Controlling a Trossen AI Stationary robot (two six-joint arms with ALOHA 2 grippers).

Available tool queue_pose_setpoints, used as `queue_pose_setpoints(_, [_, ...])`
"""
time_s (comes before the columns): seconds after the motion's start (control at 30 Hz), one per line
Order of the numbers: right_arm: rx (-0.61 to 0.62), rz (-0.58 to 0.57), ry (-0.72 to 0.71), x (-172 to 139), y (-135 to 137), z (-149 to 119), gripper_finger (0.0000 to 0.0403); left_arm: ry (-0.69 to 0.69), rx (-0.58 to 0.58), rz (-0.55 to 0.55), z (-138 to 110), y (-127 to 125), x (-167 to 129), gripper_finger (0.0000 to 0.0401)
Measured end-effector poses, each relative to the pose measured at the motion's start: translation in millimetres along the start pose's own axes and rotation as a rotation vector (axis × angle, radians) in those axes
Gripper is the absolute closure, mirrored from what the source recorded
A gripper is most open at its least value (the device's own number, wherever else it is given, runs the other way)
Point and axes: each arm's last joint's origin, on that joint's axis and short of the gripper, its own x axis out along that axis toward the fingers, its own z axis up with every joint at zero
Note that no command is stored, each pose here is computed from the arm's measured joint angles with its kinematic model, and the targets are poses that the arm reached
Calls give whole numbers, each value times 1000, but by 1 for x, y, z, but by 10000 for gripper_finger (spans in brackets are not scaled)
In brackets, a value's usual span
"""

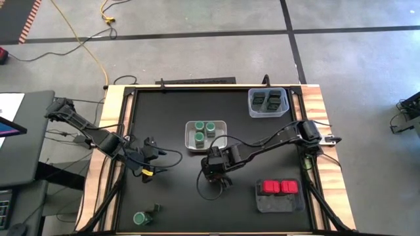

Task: Sort spices by type
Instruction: Put the red seasoning can into the black bin

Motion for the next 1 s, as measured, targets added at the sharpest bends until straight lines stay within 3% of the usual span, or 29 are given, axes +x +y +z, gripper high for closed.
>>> queue_pose_setpoints(0.23, [45,-1,-4,0,-1,0,86,0,-1,0,0,0,0,83])
queue_pose_setpoints(0.6, [120,-7,-32,0,-6,2,159,0,-1,0,0,0,0,83])
queue_pose_setpoints(0.77, [109,-6,-59,0,-2,5,161,0,-2,0,0,0,0,83])
queue_pose_setpoints(1.0, [245,-6,-78,-5,2,10,160,0,-2,0,0,0,0,83])
